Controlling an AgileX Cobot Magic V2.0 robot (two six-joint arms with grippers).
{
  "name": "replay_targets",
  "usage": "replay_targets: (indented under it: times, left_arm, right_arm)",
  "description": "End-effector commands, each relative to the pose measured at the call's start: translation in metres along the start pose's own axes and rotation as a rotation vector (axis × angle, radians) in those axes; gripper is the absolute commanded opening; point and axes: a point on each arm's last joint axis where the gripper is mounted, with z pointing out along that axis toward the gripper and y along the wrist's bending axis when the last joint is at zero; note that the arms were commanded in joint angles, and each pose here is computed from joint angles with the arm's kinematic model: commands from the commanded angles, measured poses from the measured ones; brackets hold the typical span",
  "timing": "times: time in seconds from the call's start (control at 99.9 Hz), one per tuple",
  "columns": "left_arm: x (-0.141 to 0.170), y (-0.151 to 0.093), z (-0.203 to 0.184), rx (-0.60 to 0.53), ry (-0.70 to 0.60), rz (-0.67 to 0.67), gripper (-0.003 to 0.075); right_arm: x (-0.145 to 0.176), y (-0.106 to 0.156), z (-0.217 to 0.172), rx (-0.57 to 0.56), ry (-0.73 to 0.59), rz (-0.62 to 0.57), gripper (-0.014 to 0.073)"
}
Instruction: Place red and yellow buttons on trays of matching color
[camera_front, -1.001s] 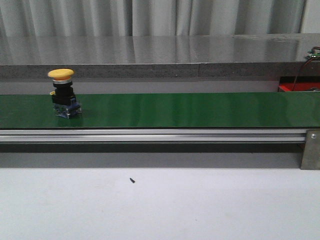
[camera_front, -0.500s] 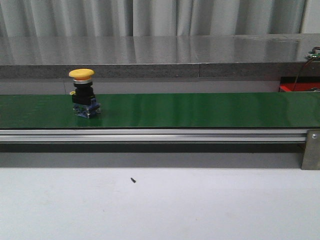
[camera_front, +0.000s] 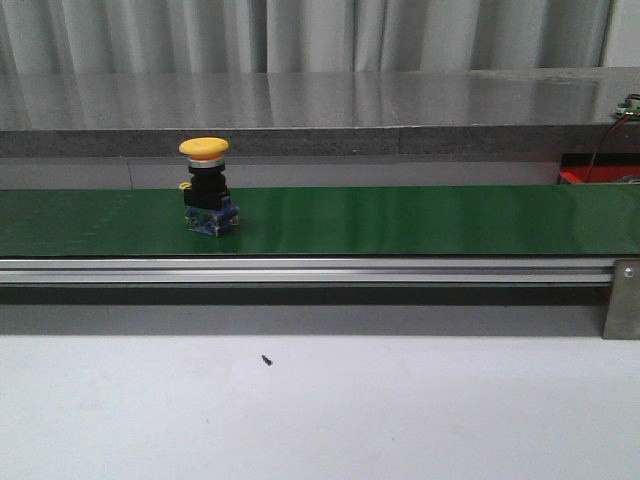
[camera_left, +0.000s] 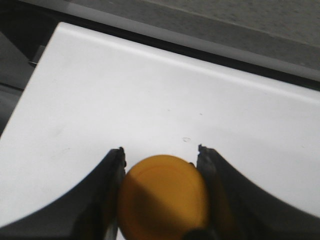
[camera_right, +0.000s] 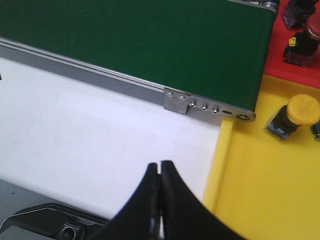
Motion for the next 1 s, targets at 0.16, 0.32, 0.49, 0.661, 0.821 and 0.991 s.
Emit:
replay_targets:
  times: [0.16, 0.32, 0.49, 0.661, 0.821, 0.991]
  left_arm:
    - [0.012, -0.047, -0.058, 0.059, -0.141, 0.067, 0.0022]
    - [0.037, -0.068, -0.059, 0.094, -0.106, 0.104, 0.0022]
    - [0.062, -0.084, -0.046, 0.117, -0.058, 0.133, 0.0022]
    - [0.077, -0.090, -0.031, 0.108, -0.059, 0.170, 0.0022]
    - [0.086, -0.089, -0.022, 0.099, -0.030, 0.178, 0.0022]
    - [0.088, -0.088, -0.016, 0.097, -0.003, 0.180, 0.0096]
  right_arm:
    - [-0.009, 0.000, -0.006, 0.010, -0.067, -0.007, -0.0095]
    - [-0.009, 0.000, -0.006, 0.010, -0.067, -0.007, -0.0095]
    - [-0.009, 0.000, -0.006, 0.010, -0.067, -0.007, -0.0095]
    - [-0.009, 0.000, -0.006, 0.010, -0.067, -0.007, -0.0095]
    - [-0.009, 0.000, -0.006, 0.010, -0.067, -0.007, -0.0095]
    - [-0.009, 0.000, -0.006, 0.010, -0.067, -0.007, -0.0095]
